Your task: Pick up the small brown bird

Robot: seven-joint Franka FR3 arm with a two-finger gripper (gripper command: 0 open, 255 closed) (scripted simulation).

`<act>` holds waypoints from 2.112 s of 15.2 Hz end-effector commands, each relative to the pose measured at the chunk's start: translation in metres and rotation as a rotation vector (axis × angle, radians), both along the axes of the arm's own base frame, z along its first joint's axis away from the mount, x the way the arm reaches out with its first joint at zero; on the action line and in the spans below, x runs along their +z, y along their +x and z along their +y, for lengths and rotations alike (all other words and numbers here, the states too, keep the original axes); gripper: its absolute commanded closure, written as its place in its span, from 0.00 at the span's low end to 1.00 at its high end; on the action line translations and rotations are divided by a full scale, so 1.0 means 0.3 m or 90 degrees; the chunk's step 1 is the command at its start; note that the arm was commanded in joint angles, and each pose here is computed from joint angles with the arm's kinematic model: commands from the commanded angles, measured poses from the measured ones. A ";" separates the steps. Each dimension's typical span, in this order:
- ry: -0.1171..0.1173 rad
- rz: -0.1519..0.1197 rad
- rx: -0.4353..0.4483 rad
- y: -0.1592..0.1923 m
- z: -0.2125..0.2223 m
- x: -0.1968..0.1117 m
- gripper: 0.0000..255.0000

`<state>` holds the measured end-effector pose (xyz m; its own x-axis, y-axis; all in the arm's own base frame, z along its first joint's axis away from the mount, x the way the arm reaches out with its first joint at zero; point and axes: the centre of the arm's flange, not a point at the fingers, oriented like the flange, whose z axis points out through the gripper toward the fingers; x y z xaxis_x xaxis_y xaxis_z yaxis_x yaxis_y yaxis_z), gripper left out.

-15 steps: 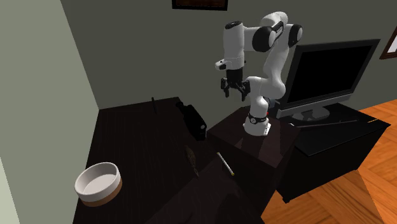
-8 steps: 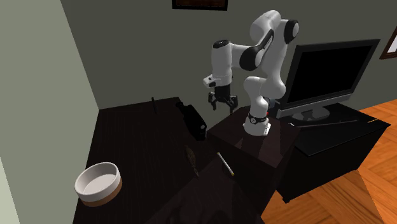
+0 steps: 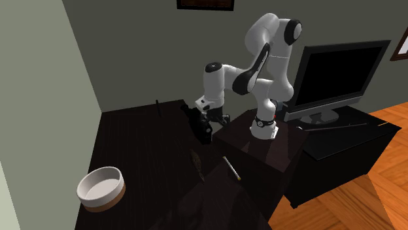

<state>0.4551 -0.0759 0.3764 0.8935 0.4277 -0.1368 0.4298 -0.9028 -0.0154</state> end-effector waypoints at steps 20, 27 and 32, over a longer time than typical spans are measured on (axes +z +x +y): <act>-0.053 0.012 0.253 0.397 0.011 -0.556 0.00; -0.053 0.012 0.253 0.399 0.009 -0.566 1.00; -0.053 0.012 0.253 0.397 0.011 -0.566 1.00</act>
<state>0.5747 -0.0724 0.2072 0.6575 0.7266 -0.1993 0.7463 -0.6644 0.0396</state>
